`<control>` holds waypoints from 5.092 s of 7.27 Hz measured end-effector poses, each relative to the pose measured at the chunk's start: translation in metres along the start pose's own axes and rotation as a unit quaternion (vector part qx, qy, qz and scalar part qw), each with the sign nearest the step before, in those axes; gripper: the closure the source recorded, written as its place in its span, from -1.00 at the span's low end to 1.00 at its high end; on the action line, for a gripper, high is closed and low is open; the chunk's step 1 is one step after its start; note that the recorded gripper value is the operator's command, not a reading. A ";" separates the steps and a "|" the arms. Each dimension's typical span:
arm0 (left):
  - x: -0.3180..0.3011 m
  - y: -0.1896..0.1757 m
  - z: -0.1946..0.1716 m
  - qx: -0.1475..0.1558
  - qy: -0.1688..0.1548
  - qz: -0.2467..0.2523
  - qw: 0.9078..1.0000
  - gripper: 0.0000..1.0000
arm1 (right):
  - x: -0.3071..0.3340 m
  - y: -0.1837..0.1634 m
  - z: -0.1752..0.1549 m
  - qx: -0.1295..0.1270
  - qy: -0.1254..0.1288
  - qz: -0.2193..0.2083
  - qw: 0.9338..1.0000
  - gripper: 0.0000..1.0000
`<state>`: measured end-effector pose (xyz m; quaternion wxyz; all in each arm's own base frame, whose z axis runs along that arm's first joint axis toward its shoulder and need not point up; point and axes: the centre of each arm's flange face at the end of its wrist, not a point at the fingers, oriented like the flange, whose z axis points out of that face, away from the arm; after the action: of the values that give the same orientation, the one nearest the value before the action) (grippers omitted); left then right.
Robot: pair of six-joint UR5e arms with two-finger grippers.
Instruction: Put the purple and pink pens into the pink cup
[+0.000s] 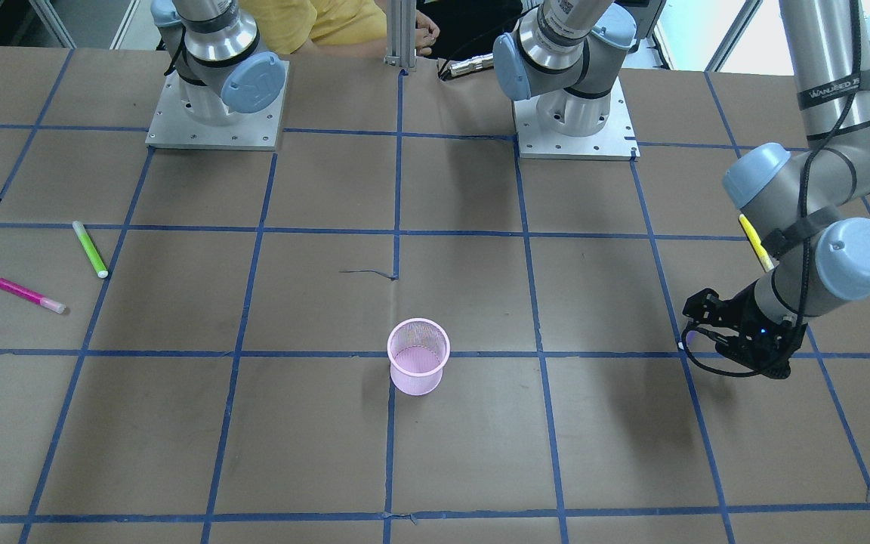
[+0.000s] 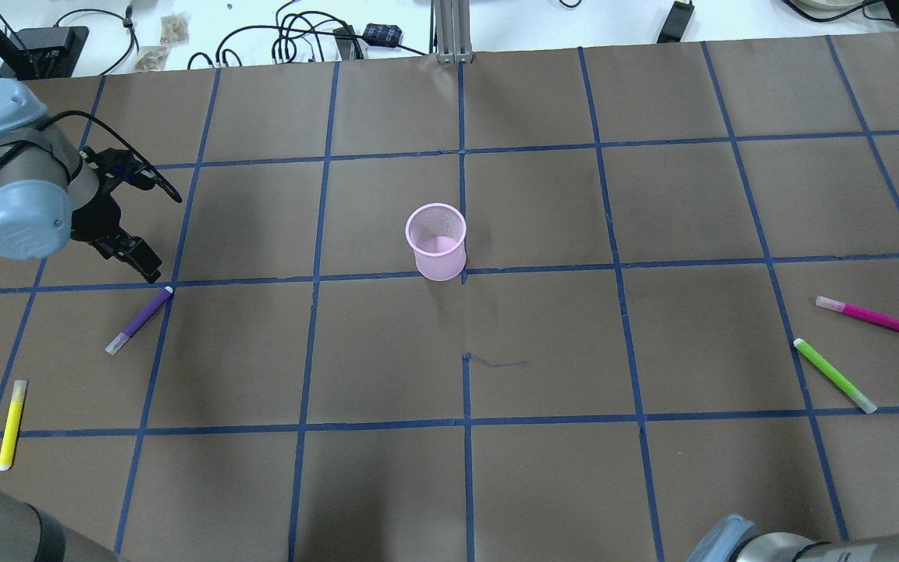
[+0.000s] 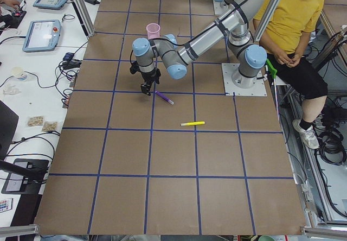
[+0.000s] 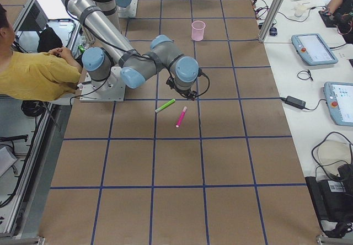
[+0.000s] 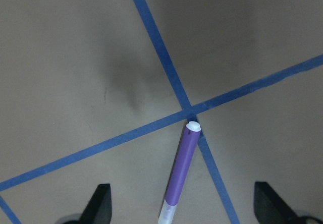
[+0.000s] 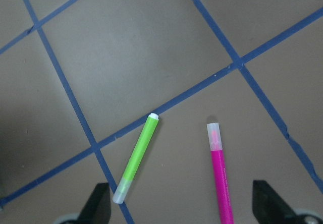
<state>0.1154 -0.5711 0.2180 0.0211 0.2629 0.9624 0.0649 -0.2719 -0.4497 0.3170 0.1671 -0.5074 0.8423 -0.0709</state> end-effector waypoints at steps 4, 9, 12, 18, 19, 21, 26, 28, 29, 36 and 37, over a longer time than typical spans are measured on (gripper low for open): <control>0.011 -0.001 0.037 0.004 0.003 0.057 0.998 -0.63 | 0.049 0.090 0.072 0.097 0.013 -0.110 0.989 -0.94; 0.011 -0.003 0.045 0.015 -0.015 0.079 0.997 0.73 | 0.066 0.117 0.121 0.151 0.022 -0.187 0.970 -0.62; 0.008 -0.004 0.040 0.019 -0.020 0.074 0.997 0.92 | 0.067 0.124 0.130 0.156 0.024 -0.213 0.964 -0.29; 0.020 -0.018 -0.012 0.036 -0.044 0.045 0.997 0.92 | 0.066 0.124 0.134 0.158 0.025 -0.231 0.960 0.57; 0.024 -0.019 -0.016 0.036 -0.044 0.042 0.997 0.92 | 0.065 0.124 0.135 0.159 0.024 -0.232 0.959 0.72; 0.027 -0.019 -0.020 0.036 -0.042 0.041 0.998 0.92 | 0.064 0.124 0.134 0.158 0.022 -0.228 0.961 0.82; 0.031 -0.021 -0.036 0.050 -0.029 0.041 0.997 0.92 | 0.042 0.066 0.050 0.110 0.059 -0.197 0.972 0.92; 0.031 -0.021 -0.038 0.053 -0.028 0.040 0.997 0.92 | 0.012 -0.027 -0.002 0.067 0.084 -0.216 0.971 0.91; 0.032 -0.021 -0.039 0.055 -0.028 0.040 0.997 0.92 | -0.009 -0.083 -0.020 0.043 0.093 -0.231 0.968 0.91; 0.038 -0.022 -0.041 0.080 -0.008 0.040 0.996 0.92 | -0.201 -0.457 0.064 -0.105 0.192 -0.287 0.933 0.87; 0.039 -0.022 -0.041 0.082 -0.007 0.040 0.996 0.92 | -0.222 -0.491 0.099 -0.133 0.216 -0.316 0.914 0.87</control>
<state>0.0680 -0.5750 0.2550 0.0036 0.3022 0.9531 -0.0151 0.2666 -0.4826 0.4136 -0.1190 -0.7372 0.6551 -0.1150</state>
